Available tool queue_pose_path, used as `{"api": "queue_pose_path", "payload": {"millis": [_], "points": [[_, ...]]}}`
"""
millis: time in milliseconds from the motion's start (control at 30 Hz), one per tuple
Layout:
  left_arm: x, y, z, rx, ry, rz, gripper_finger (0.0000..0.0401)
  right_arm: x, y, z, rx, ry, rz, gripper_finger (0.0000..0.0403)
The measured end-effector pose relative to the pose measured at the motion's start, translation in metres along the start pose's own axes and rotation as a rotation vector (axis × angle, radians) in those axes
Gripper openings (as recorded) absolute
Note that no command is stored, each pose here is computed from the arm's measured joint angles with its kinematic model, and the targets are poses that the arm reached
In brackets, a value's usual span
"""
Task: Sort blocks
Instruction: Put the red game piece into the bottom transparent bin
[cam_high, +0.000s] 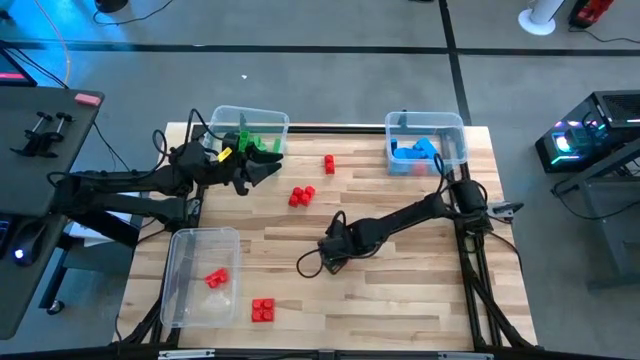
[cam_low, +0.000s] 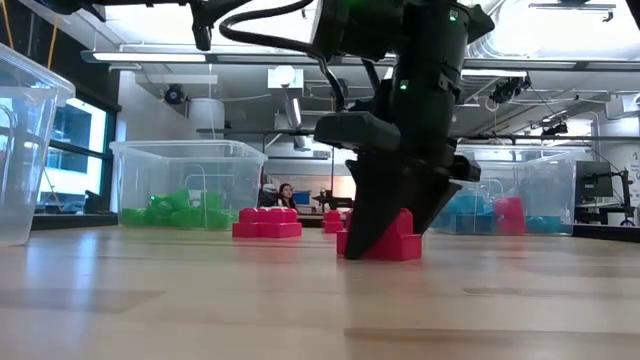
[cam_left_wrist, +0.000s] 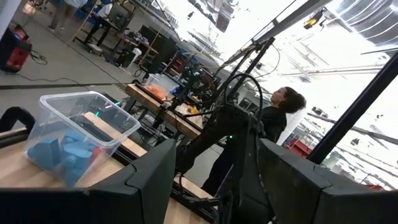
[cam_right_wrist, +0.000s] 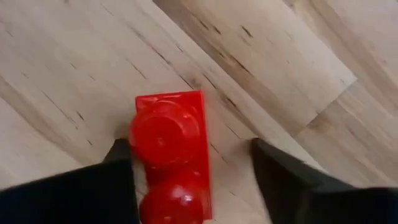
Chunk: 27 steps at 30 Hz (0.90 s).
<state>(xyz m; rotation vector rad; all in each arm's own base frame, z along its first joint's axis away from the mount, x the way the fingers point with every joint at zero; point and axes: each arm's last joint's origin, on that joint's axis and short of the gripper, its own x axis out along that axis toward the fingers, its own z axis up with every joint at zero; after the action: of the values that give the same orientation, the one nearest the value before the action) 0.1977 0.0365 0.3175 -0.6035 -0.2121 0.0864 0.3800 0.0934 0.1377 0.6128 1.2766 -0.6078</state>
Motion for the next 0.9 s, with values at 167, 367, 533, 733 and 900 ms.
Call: {"api": "queue_pose_path", "payload": {"millis": [167,367,533,733,900], "points": [[0.000,-0.003,0.004,0.007,-0.028,-0.038,0.0213,-0.013,-0.005,0.002,-0.110,-0.029,-0.015,0.0020],[0.002,-0.019,0.023,0.174,-0.064,-0.108,0.0213,-0.083,-0.022,0.041,-0.230,-0.285,0.049,0.0017],[0.005,-0.028,0.027,0.365,0.011,-0.075,0.0213,-0.165,-0.031,0.079,-0.349,-0.679,0.257,0.0008],[0.008,-0.037,0.020,0.461,0.072,-0.103,0.0213,-0.222,-0.044,0.098,-0.391,-0.971,0.352,0.0003],[0.013,-0.042,0.010,0.576,0.083,-0.079,0.0213,-0.243,-0.041,0.102,-0.456,-1.073,0.371,0.0002]]}}
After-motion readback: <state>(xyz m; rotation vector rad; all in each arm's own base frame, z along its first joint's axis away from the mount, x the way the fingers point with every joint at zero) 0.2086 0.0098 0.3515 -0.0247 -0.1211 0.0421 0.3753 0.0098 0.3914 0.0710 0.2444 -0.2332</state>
